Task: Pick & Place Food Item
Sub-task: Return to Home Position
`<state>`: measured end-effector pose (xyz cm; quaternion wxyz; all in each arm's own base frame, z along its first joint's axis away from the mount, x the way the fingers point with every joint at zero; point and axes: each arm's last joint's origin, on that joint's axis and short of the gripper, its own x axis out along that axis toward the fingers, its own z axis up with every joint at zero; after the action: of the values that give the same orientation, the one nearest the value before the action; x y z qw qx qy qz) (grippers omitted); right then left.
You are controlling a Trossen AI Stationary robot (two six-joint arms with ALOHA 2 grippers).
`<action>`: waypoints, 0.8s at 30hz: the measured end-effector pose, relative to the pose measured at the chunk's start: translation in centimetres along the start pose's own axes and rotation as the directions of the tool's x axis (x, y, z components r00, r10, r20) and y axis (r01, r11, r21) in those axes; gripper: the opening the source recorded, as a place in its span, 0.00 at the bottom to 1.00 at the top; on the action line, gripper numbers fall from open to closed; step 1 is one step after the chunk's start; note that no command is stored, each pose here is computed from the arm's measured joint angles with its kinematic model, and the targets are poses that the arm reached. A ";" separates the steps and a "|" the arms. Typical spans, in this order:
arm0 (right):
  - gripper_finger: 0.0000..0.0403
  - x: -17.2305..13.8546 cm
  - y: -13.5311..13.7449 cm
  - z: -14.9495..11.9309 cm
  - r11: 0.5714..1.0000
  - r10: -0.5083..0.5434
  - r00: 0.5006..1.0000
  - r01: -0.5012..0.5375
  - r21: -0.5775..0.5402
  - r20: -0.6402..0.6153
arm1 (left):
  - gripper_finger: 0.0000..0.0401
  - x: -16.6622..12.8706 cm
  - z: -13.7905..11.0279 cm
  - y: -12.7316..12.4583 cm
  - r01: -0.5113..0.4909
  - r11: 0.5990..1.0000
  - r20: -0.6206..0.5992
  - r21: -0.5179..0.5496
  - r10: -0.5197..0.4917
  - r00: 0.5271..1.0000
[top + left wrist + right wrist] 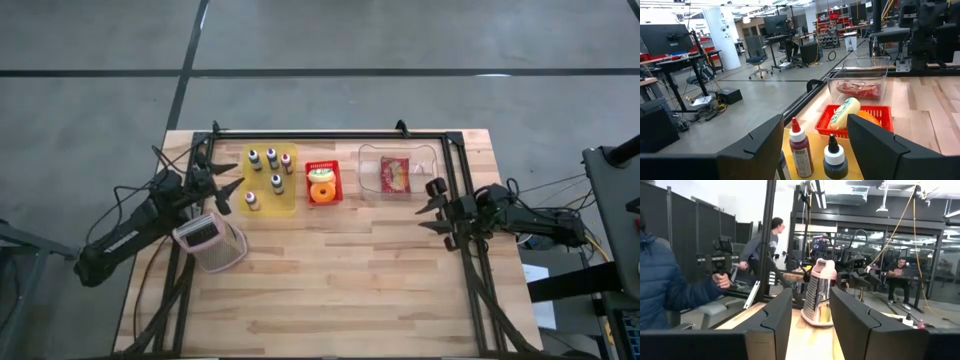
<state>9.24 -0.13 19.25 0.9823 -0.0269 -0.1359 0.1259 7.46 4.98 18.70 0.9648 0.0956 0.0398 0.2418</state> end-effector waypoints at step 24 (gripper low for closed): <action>0.32 0.2 -0.1 -0.2 0.999 -0.001 1.000 0.002 0.033 -0.024 | 0.56 0.0 0.1 0.0 -0.005 1.000 0.002 -0.027 0.005 1.000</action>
<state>9.48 -0.16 19.07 0.9842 -0.0122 -0.1223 0.1272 7.45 4.99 18.76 0.9654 0.0831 0.0355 0.2447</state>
